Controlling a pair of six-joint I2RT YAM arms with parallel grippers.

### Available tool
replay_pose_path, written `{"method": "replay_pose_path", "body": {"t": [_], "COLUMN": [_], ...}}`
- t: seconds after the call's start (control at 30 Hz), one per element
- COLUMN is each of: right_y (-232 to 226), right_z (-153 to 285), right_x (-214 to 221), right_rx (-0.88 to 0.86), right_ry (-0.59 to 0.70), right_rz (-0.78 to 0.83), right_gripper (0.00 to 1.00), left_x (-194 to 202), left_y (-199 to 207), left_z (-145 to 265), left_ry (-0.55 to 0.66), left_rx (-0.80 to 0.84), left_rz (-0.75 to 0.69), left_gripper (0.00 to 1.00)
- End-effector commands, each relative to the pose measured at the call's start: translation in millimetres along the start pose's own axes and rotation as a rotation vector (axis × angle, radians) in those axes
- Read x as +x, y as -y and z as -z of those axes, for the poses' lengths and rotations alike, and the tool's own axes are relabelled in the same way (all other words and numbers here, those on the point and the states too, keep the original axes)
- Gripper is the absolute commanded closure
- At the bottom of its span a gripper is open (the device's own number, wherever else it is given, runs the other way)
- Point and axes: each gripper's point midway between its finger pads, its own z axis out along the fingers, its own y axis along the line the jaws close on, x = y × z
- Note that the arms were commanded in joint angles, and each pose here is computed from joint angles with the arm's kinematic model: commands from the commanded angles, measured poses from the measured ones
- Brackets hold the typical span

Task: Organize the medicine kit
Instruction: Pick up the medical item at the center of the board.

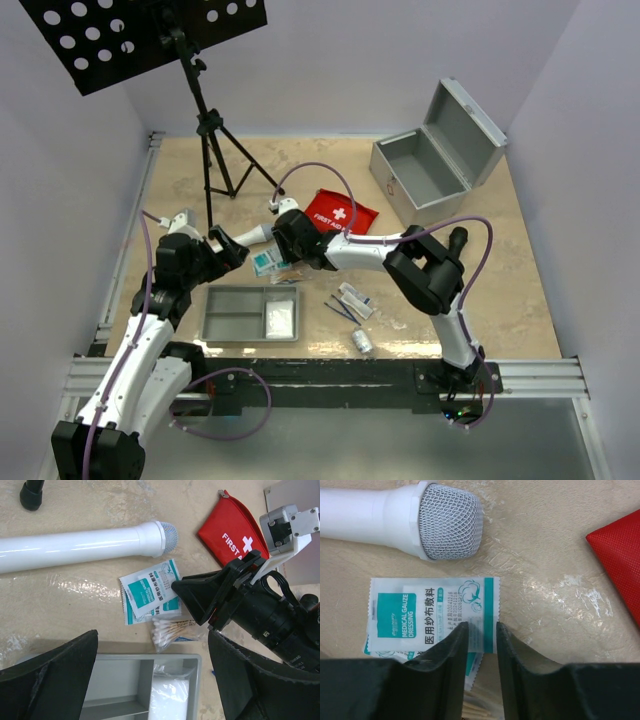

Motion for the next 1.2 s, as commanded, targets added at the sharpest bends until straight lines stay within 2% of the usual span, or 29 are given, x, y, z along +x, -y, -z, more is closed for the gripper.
{"method": "replay_pose_path", "body": {"t": [0.0, 0.17, 0.3, 0.7, 0.83, 0.87, 1.0, 1.17], "right_y": [7.1, 14.1, 17.1, 17.4, 19.7, 20.1, 19.2, 17.5], "right_z": [0.9, 4.6, 8.3, 13.4, 11.2, 11.2, 11.4, 10.3], "right_x": [-2.5, 1.0, 1.1, -3.6, 1.2, 2.0, 5.6, 7.2], "right_rx": [0.039, 0.053, 0.060, 0.052, 0.056, 0.055, 0.045, 0.031], "right_ry": [0.014, 0.008, 0.010, 0.024, 0.021, 0.020, 0.017, 0.016], "right_rz": [0.000, -0.012, -0.012, -0.001, -0.004, -0.008, -0.013, -0.023], "right_gripper": [0.71, 0.90, 1.00, 1.00, 1.00, 1.00, 1.00, 1.00], "left_x": [-0.3, -0.2, -0.8, 7.2, 13.2, 15.4, 21.7, 27.1], "left_y": [2.4, 2.7, 2.7, 7.4, 21.6, 22.7, 19.9, 7.9], "left_z": [0.3, 0.4, -0.3, -9.4, -21.4, -26.5, -42.0, -59.2], "left_ry": [0.006, 0.005, 0.006, -0.028, -0.064, -0.079, -0.117, -0.134], "left_rx": [0.009, 0.010, 0.009, 0.046, 0.133, 0.135, 0.101, 0.022], "left_rz": [0.012, 0.013, 0.012, 0.047, 0.089, 0.091, 0.065, 0.068], "left_gripper": [0.04, 0.04, 0.04, 0.06, 0.17, 0.24, 0.40, 0.55]}}
